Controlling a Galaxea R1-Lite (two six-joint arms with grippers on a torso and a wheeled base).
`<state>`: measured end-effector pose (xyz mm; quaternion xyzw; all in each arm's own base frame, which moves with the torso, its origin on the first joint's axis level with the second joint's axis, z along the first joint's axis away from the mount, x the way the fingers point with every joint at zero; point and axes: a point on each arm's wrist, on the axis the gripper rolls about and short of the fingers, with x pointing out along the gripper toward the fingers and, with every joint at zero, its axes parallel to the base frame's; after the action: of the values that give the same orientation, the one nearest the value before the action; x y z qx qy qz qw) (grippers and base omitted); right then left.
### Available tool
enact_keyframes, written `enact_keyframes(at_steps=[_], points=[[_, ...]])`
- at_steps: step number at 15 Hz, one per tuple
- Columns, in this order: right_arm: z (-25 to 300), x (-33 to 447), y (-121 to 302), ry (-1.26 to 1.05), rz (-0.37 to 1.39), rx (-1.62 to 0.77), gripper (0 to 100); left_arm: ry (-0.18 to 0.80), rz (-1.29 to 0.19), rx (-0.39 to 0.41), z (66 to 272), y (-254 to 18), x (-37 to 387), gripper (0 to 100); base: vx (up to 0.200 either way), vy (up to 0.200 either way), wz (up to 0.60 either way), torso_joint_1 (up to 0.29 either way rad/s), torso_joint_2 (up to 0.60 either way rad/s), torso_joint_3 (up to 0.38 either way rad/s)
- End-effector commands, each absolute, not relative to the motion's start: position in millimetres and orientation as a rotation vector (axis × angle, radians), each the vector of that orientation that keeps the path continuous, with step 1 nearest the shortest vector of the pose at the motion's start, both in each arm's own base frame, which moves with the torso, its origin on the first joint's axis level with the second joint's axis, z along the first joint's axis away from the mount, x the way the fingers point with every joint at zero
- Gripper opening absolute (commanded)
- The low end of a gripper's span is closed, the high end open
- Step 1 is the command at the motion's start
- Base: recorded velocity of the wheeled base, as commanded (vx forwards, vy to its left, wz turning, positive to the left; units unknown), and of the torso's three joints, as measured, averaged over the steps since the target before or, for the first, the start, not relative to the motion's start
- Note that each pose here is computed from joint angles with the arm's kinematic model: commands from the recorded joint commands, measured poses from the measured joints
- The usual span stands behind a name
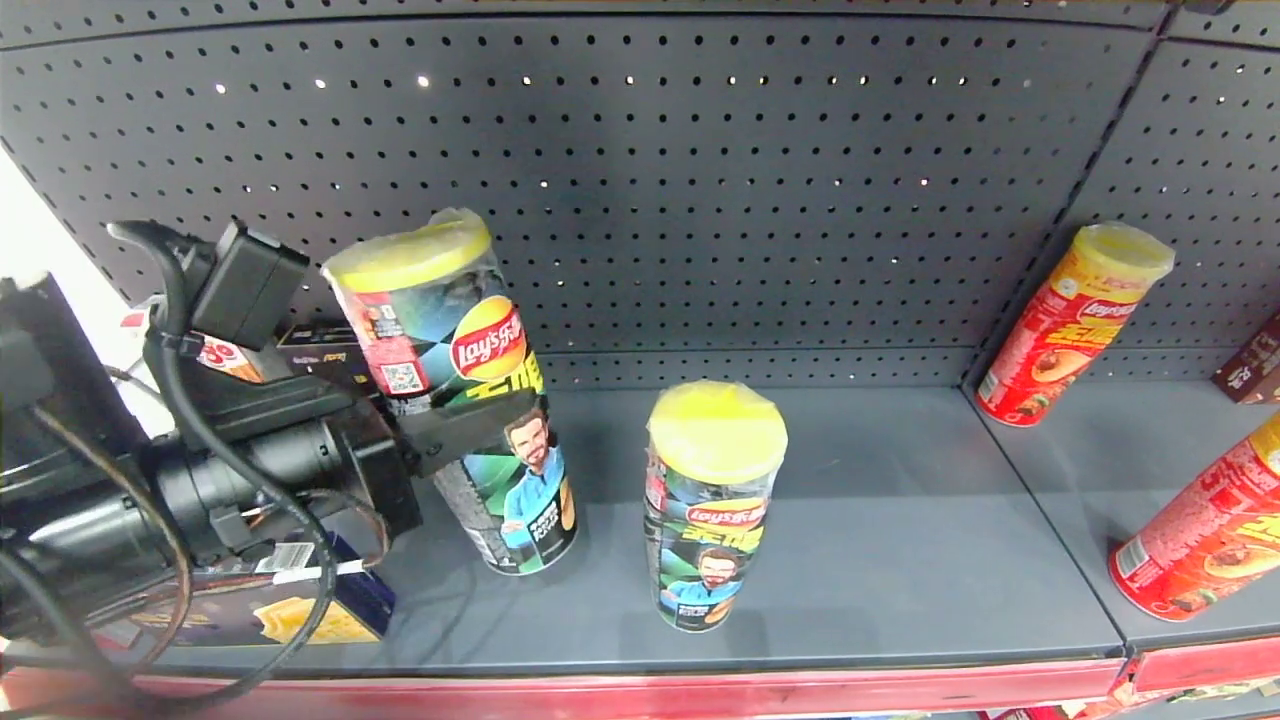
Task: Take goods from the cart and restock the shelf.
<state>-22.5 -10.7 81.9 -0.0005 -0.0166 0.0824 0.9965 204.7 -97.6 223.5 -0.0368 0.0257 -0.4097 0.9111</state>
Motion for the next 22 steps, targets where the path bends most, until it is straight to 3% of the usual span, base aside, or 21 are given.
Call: enact_keyframes(at_steps=[1,4,9,13,15,16,22], points=[[82,-22,-11,-0.032,0.164,-0.002,100,0.038,-0.840,-0.065,234,-108,243,0,0.000,0.000,0.00,0.000,0.00,0.000],[83,-23,-11,-0.033,0.165,-0.006,100,0.039,-0.888,0.057,230,-120,276,0,0.000,0.000,0.00,0.000,0.00,0.000],[82,-22,-11,-0.032,0.167,-0.005,100,0.015,-1.046,0.064,229,-131,313,0,0.000,0.000,0.00,0.000,0.00,0.000],[82,-22,-11,-0.032,0.167,-0.005,100,0.004,-1.088,0.083,225,-136,325,0,0.000,0.000,0.00,0.000,0.00,0.000],[82,-22,-11,-0.032,0.167,-0.005,100,-0.016,-1.080,0.138,218,-136,337,0,0.000,0.000,0.00,0.000,0.00,0.000],[82,-22,-11,-0.032,0.167,-0.005,100,-0.055,-1.059,0.216,213,-132,351,0,0.000,0.000,0.00,0.000,0.00,0.000],[82,-22,-11,-0.034,0.167,-0.005,100,-0.033,-1.120,0.204,201,-147,367,0,0.000,0.000,0.00,0.000,0.00,0.000]])
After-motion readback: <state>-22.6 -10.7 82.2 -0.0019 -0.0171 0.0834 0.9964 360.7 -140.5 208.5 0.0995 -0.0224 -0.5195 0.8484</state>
